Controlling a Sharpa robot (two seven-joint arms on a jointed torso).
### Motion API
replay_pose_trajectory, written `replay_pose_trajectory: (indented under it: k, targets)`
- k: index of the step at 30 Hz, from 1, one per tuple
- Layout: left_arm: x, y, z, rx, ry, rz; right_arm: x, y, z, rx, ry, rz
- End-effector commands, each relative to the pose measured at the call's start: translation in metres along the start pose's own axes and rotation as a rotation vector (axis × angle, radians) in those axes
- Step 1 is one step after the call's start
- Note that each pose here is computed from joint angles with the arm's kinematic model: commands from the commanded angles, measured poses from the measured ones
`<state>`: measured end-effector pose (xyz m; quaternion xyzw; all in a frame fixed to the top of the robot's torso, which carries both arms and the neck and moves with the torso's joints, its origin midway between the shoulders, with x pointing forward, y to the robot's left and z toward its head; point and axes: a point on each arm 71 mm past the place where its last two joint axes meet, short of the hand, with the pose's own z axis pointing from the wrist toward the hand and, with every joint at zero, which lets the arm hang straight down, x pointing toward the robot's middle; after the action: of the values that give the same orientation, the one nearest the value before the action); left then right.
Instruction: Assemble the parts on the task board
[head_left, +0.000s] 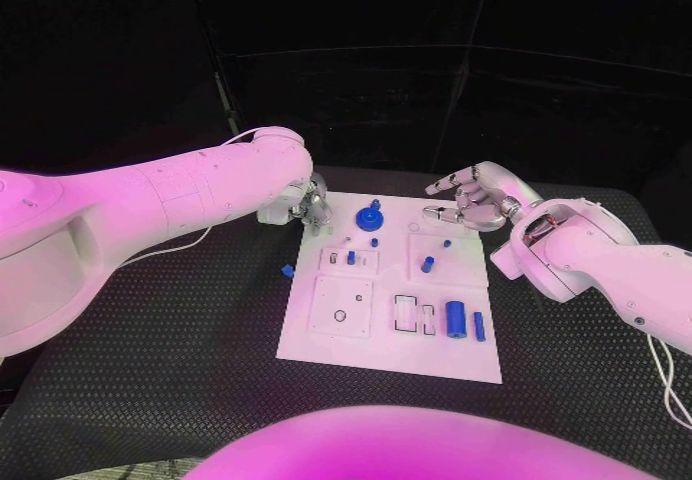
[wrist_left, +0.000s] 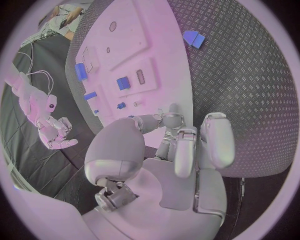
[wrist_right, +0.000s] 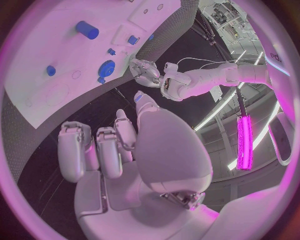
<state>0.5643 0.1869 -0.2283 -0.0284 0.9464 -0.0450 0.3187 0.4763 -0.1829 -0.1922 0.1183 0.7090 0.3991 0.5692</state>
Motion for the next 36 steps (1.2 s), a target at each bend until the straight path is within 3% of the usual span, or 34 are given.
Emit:
replay_pose_trajectory:
  k: [1,9,21,25,31,36]
  targets:
    - [-0.0009,0.0025,-0.0005,0.0,-0.02,-0.013,0.0,0.002,0.0,-0.008,0.004,0.001]
    - [-0.0044,0.0184,-0.011,0.065,-0.122,-0.097,-0.001,0.0,-0.001,-0.006,0.001,0.0]
    - [0.0006,0.0501,-0.0483,0.309,-0.363,-0.217,-0.003,-0.004,-0.001,0.003,-0.002,-0.002]
    - [0.0068,0.0629,-0.0595,0.365,-0.415,-0.228,-0.003,-0.005,-0.001,0.006,-0.002,-0.004]
    - [0.0258,0.084,-0.0664,0.397,-0.431,-0.2,-0.004,-0.007,-0.001,0.009,-0.001,-0.006]
    - [0.0364,0.0985,-0.0709,0.432,-0.475,-0.126,-0.003,-0.009,-0.001,0.011,0.001,-0.008]
